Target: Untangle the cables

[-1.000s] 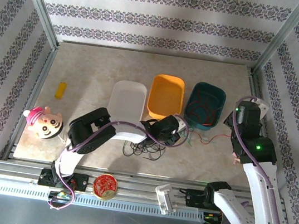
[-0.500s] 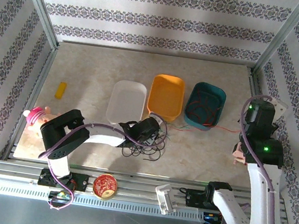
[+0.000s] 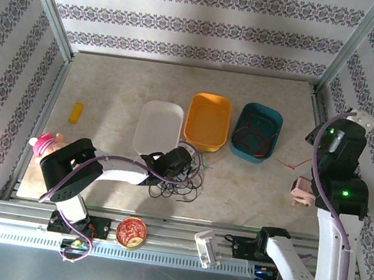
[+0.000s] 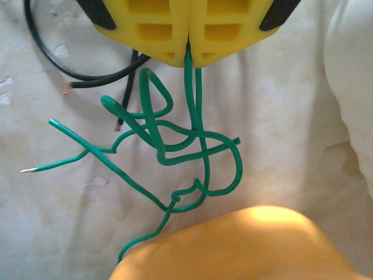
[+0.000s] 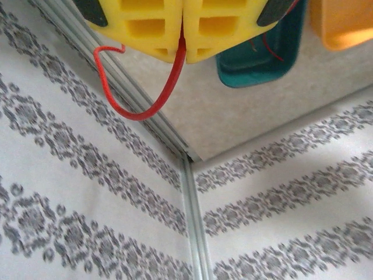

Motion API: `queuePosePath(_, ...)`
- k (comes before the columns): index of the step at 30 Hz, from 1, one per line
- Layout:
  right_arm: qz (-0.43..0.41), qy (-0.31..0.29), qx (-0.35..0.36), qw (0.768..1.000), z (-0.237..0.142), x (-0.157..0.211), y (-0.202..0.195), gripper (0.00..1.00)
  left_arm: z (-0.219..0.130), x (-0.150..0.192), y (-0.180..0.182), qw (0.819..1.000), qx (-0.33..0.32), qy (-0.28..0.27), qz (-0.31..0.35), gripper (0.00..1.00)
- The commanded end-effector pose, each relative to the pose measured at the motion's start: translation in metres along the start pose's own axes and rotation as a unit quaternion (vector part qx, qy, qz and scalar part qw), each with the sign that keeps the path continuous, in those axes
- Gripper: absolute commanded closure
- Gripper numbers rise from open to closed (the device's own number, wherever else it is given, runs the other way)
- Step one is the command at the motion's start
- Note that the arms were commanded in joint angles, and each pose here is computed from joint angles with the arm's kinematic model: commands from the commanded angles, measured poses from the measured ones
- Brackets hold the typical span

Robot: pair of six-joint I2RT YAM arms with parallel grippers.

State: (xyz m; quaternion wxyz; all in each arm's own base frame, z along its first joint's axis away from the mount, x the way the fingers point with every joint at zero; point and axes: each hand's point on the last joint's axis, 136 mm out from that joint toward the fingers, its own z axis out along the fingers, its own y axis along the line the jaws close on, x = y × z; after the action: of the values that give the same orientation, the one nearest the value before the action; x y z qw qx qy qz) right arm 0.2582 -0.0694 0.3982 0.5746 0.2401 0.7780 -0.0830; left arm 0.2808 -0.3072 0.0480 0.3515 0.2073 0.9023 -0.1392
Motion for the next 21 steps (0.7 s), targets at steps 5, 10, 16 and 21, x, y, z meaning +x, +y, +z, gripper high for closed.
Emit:
queuePosePath(5,0.006,-0.064,-0.071,0.995,0.01,-0.06,0.051,1.0,-0.011,-0.034,-0.005,0.998,0.015,-0.054,-0.009,1.0)
queuePosePath(10,-0.016,-0.106,-0.088,0.99,0.013,-0.094,0.084,1.0,-0.01,-0.037,-0.005,0.998,0.014,-0.059,-0.024,1.0)
queuePosePath(16,-0.044,-0.103,-0.082,0.99,0.038,-0.098,0.108,1.0,-0.009,-0.033,-0.003,0.997,0.013,-0.058,-0.038,1.0)
queuePosePath(21,-0.071,-0.018,-0.06,0.995,0.087,-0.025,0.113,1.0,-0.01,-0.032,-0.004,0.997,0.015,-0.058,-0.041,1.0)
